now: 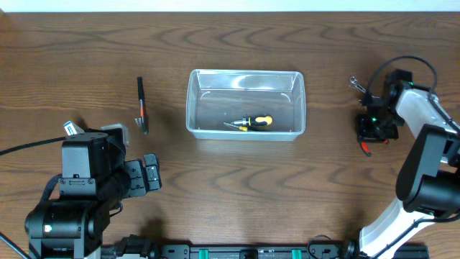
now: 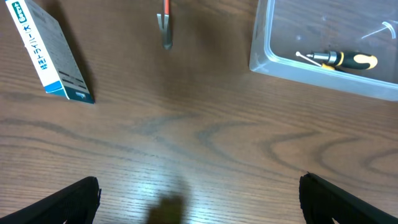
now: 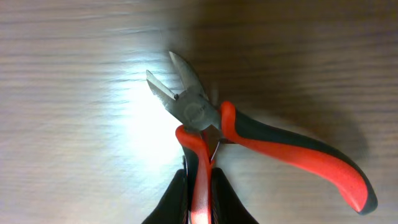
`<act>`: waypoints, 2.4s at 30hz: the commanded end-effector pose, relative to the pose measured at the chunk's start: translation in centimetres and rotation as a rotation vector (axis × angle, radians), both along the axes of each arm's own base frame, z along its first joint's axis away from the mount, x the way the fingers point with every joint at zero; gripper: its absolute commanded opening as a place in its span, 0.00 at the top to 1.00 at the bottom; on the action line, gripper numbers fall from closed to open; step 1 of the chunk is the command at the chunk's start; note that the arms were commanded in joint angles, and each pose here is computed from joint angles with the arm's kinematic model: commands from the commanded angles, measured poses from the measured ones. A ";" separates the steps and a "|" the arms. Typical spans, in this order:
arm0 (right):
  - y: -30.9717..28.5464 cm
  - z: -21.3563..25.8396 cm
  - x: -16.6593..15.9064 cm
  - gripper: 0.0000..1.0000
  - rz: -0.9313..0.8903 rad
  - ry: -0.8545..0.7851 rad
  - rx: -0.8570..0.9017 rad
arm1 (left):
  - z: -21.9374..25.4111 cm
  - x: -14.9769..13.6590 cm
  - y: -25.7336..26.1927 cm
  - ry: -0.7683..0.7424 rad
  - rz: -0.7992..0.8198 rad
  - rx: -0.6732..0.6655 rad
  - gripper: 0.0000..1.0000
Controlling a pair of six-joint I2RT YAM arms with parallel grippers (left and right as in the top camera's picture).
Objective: Pack container
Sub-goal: 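Close the right gripper on the pliers and carry them into the container, then release the pliers and move the right gripper to the silver wrench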
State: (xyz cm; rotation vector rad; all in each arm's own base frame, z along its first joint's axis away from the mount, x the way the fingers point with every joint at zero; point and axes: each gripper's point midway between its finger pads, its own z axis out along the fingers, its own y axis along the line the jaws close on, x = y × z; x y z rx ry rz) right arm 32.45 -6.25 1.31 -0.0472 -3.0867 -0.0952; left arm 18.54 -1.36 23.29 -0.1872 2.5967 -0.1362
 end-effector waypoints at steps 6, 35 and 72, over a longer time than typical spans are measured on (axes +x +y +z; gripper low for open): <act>6.9 14.8 8.4 0.99 0.212 -0.362 -0.105 | 0.2 0.0 0.2 -0.006 -0.008 0.013 0.02; 26.1 4.6 10.0 0.99 0.970 -0.289 -0.009 | 0.2 0.0 0.2 -0.005 -0.008 0.013 0.02; 6.4 26.5 10.5 0.01 0.383 -0.524 -0.257 | 0.2 0.0 0.2 -0.006 -0.008 0.013 0.02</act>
